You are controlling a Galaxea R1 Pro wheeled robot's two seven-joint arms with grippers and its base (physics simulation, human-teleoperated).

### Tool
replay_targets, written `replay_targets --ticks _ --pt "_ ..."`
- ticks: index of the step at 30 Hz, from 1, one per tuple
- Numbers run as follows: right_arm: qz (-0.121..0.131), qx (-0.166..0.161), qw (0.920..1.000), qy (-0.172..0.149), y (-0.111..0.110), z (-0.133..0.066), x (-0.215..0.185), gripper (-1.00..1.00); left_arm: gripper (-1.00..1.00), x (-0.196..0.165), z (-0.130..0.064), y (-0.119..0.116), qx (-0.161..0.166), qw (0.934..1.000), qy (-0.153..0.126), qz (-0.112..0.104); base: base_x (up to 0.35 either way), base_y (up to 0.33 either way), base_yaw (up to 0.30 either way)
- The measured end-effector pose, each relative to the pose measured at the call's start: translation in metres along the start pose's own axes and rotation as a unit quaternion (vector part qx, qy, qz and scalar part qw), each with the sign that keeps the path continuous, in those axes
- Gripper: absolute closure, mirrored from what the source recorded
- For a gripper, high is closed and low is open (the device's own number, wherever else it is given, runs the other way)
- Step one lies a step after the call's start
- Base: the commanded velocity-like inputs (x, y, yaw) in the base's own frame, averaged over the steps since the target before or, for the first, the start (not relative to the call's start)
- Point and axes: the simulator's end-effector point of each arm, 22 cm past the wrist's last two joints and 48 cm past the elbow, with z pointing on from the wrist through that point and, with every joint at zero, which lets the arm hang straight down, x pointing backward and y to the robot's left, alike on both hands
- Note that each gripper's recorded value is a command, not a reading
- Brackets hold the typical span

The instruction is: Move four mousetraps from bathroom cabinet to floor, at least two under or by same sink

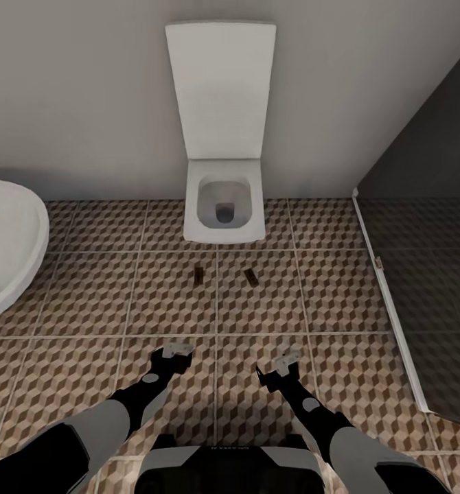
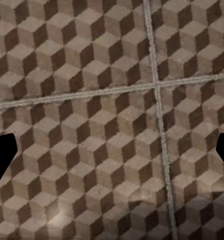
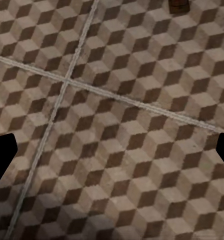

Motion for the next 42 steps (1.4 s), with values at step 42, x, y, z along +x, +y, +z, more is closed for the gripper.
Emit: replay_targets --ticks 42 --pt "-0.003 -0.002 0.9999 -0.014 0.009 -0.051 -0.027 -1.00 -1.00 0.036 -0.062 0.019 -0.021 0.9987 0.046 0.010 0.000 0.000 0.000"
